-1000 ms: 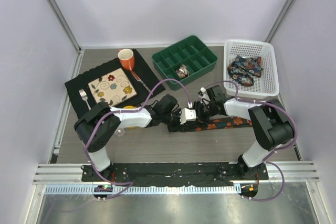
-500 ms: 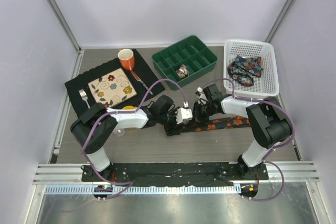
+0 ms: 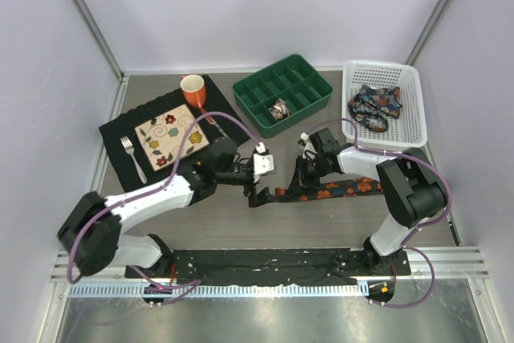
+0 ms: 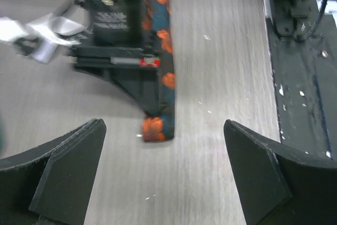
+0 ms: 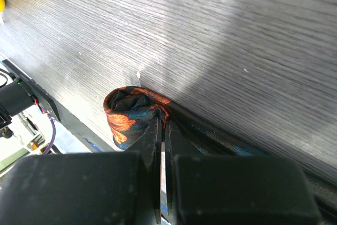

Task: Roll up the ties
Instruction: Roll the tie at the center of the board.

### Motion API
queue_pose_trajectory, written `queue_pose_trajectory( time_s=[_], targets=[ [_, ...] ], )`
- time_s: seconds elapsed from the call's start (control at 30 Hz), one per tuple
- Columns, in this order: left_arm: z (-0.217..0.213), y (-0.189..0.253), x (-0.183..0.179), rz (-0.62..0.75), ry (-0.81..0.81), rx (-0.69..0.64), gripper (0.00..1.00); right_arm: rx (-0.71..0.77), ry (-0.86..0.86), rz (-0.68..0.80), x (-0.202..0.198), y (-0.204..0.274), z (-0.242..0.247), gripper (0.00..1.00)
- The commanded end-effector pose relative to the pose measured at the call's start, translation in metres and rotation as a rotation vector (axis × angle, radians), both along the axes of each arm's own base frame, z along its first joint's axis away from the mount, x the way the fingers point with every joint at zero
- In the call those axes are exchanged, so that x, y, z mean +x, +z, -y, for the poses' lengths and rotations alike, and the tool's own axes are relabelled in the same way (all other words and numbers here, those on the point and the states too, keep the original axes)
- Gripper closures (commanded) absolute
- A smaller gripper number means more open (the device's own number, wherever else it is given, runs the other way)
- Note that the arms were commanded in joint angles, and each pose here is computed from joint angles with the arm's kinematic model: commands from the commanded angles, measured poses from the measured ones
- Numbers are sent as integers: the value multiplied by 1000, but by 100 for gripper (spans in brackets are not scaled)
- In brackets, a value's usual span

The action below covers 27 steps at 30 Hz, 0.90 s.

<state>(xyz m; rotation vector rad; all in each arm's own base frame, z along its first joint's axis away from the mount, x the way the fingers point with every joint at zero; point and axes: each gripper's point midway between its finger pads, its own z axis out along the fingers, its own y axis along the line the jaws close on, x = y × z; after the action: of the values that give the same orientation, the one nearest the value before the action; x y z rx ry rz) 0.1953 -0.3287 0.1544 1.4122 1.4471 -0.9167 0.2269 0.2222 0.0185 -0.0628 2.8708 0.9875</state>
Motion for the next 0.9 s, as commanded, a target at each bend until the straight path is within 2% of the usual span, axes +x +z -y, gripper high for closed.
queue_pose_trajectory(
  time_s=[0.0,0.07,0.1,0.13,0.27,0.6,0.8,0.87],
  targets=[
    [13,-47,7,-175,-15,149,0,-98,14,61,8,-12,11,99],
    [14,-55,28,-115,75,147,0,-86,22,64,8,-10,8,99],
    [18,-57,32,-41,61,95,0,-86,22,63,8,-10,7,99],
    [20,-64,33,4,35,100,0,-84,26,63,7,-9,7,99],
    [26,-92,33,-7,-3,190,0,-77,32,69,7,-7,4,99],
    [47,-122,32,90,38,215,1,-43,44,92,9,6,-2,99],
    [49,-138,24,74,29,236,16,-20,41,96,10,16,-6,99],
    [47,-142,21,64,31,248,25,-9,43,102,10,20,-7,99]
  ],
)
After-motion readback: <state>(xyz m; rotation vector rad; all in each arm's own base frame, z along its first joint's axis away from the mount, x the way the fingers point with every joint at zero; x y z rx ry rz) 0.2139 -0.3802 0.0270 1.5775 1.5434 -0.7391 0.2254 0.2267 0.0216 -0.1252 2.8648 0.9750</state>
